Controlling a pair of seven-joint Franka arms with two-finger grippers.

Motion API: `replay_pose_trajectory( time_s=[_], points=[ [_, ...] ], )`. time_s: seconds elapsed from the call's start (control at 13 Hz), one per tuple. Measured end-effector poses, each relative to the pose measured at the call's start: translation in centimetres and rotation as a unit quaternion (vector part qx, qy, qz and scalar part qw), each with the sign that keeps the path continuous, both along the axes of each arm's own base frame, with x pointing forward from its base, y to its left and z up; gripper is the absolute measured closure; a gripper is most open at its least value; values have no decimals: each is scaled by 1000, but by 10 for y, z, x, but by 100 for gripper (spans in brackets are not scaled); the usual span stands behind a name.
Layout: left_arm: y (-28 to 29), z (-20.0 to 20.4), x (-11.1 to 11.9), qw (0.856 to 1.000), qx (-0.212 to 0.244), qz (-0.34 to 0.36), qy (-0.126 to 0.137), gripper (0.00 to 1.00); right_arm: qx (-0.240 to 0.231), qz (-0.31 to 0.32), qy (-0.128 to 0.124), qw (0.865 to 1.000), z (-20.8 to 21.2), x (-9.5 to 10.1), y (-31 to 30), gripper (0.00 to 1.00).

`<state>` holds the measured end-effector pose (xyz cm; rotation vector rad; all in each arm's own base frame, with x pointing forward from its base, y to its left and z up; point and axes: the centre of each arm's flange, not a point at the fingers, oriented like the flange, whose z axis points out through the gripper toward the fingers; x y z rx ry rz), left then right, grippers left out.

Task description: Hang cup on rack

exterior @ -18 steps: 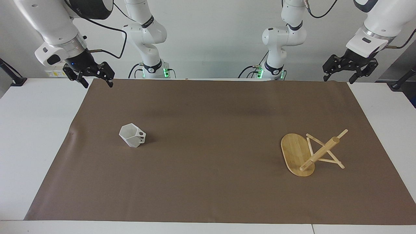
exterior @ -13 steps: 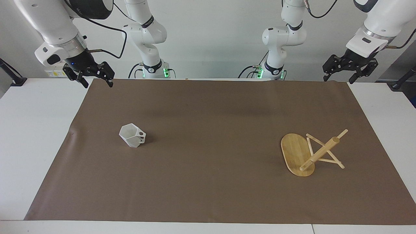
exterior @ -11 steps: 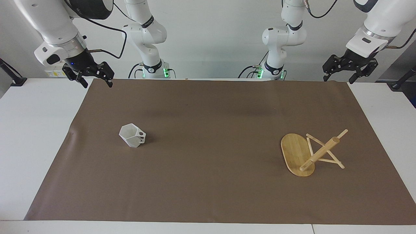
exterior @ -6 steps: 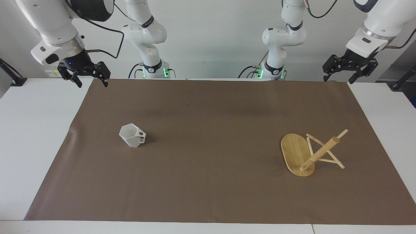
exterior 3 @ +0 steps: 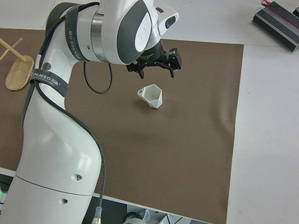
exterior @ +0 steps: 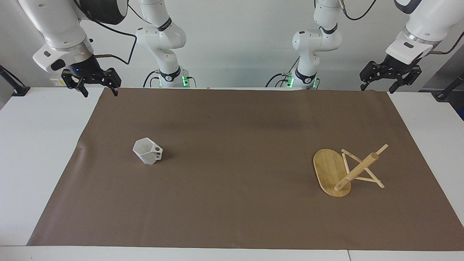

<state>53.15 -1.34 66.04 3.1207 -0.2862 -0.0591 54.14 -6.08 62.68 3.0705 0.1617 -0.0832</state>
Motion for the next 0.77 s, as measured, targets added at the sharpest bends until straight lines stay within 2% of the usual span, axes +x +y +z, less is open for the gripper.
replay_pose_trajectory(
  time_s=[0.77],
  points=[
    [1,-4,0,1000,0,1,4,0,-1,-1,-6,1000,6,-1,-1,0]
  ],
)
